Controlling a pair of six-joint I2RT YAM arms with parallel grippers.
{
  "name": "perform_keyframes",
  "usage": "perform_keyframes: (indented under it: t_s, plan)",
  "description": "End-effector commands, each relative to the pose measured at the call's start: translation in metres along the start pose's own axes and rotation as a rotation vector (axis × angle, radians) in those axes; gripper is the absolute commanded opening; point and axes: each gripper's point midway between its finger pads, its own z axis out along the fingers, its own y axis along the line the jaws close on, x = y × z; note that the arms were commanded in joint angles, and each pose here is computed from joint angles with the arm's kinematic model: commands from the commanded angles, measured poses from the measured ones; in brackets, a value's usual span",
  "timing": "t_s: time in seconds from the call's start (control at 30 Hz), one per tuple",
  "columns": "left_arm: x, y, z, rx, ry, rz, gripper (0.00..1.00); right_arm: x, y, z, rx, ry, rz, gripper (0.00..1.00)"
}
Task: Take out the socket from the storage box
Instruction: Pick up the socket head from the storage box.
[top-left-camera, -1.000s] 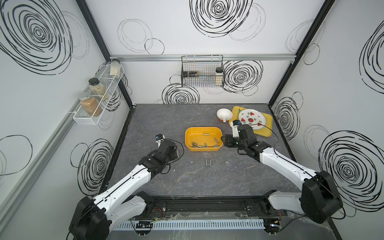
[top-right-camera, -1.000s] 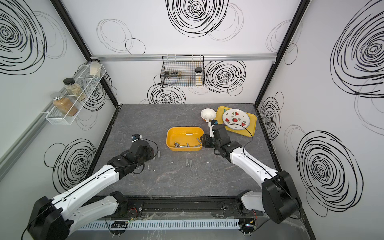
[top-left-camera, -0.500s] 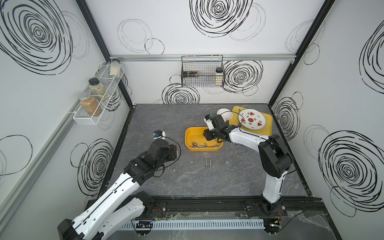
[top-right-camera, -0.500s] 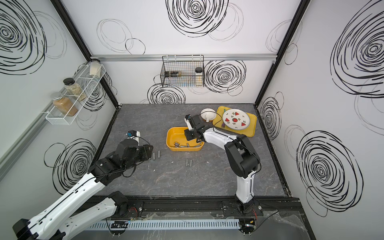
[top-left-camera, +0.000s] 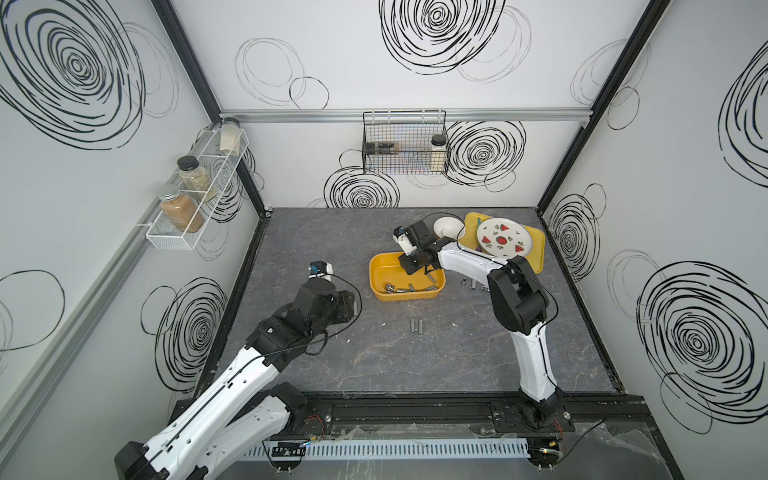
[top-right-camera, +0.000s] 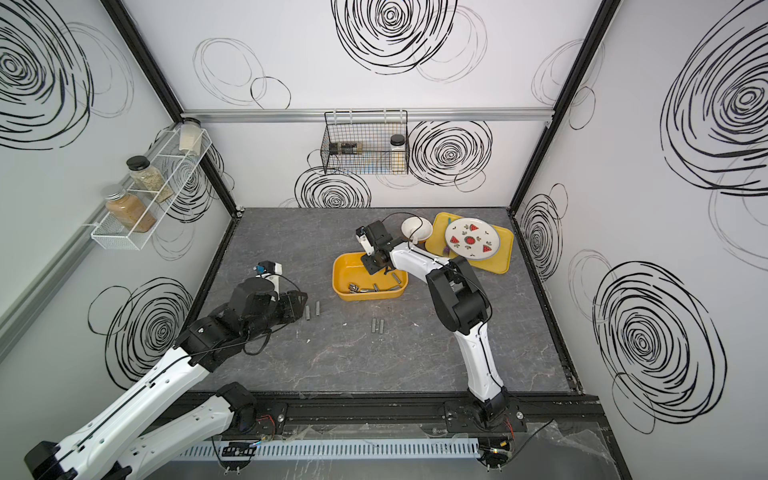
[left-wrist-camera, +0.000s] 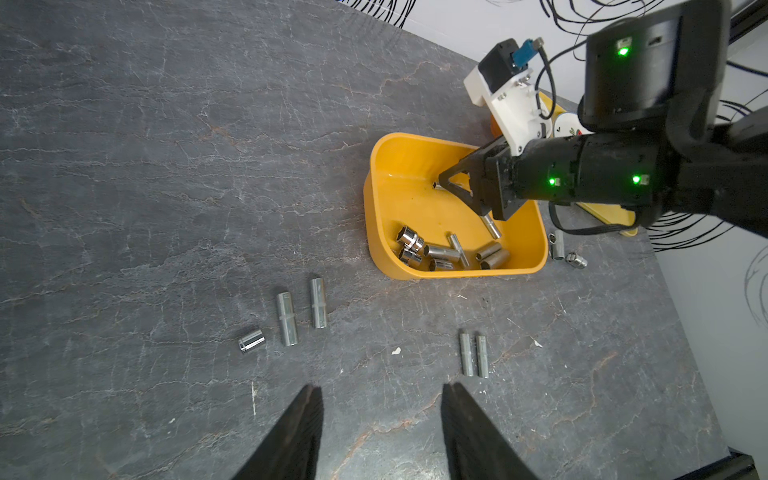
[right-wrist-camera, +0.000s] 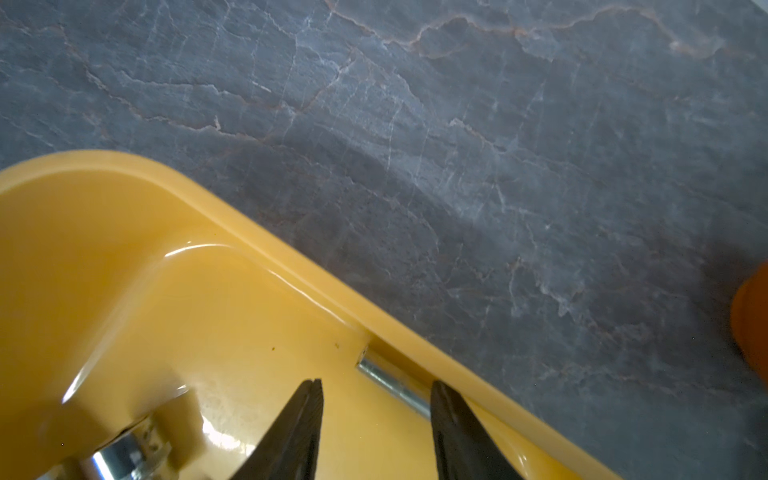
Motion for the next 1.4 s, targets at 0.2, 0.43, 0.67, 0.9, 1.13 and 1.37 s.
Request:
perform_keyframes:
  t_s: [0.2, 0.43, 0.67, 0.9, 1.13, 1.37]
  plan:
    - [-0.004, 0.001, 0.006, 0.031, -0.004, -0.002, 0.54, 0.025, -0.008, 0.022, 0.045, 0.087, -0.079, 0.47]
    - [-0.006, 0.003, 0.005, 0.029, -0.012, -0.009, 0.54, 0.038, -0.005, 0.036, 0.033, 0.122, -0.077, 0.45]
    - [-0.006, 0.003, 0.004, 0.027, -0.014, -0.011, 0.54, 0.048, 0.009, 0.036, -0.048, 0.164, -0.047, 0.39]
    - [-0.005, 0.003, 0.005, 0.026, -0.013, -0.01, 0.54, 0.048, 0.016, 0.022, -0.083, 0.144, 0.001, 0.4]
    - [-0.005, 0.004, 0.005, 0.023, -0.012, -0.012, 0.54, 0.048, -0.007, 0.038, 0.057, 0.163, 0.026, 0.41]
    - [-0.006, 0.005, 0.004, 0.018, -0.018, -0.015, 0.54, 0.047, -0.013, 0.044, 0.087, 0.164, 0.021, 0.42]
